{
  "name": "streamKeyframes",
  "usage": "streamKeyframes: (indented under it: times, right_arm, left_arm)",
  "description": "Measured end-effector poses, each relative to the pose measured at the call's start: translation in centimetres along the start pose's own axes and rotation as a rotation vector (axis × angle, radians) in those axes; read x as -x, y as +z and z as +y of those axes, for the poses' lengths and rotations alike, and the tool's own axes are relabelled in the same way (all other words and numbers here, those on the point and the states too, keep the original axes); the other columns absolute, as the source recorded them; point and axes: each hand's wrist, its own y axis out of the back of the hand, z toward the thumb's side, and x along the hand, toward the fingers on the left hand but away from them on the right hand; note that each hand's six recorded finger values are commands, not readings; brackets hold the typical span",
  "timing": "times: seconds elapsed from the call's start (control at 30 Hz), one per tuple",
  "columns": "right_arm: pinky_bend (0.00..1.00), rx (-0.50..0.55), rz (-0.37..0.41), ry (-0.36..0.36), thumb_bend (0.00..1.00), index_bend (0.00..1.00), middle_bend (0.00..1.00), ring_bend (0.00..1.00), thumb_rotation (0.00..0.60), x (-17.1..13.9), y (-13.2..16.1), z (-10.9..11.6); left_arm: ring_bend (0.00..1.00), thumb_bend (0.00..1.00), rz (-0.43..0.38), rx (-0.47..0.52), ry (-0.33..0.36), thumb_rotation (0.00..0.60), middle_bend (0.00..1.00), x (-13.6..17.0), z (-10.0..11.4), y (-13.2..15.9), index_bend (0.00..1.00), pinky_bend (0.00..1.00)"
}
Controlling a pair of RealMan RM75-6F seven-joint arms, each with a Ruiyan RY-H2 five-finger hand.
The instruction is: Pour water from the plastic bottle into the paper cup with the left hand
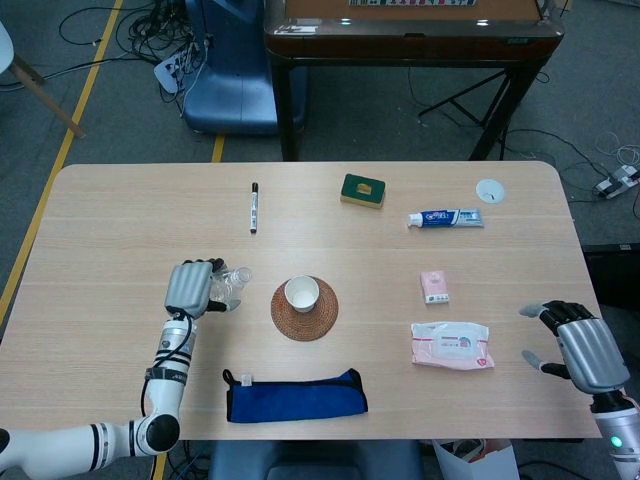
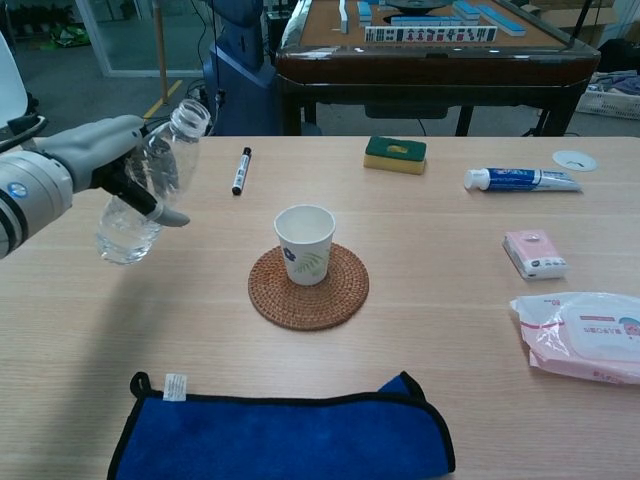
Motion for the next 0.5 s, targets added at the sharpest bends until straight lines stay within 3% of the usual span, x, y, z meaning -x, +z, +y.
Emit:
streamKeyframes:
  times: [0.5]
  right_arm:
    - [0.37, 0.004, -0.004, -0.001, 0.04, 0.37, 0.41, 0.33, 0.600, 0.0, -0.2, 0.2]
  left_arm:
    - [0.44, 0.09, 0.048, -0.208, -0.059, 0.600, 0.76, -1.2, -1.2, 1.2, 0.70, 0.36]
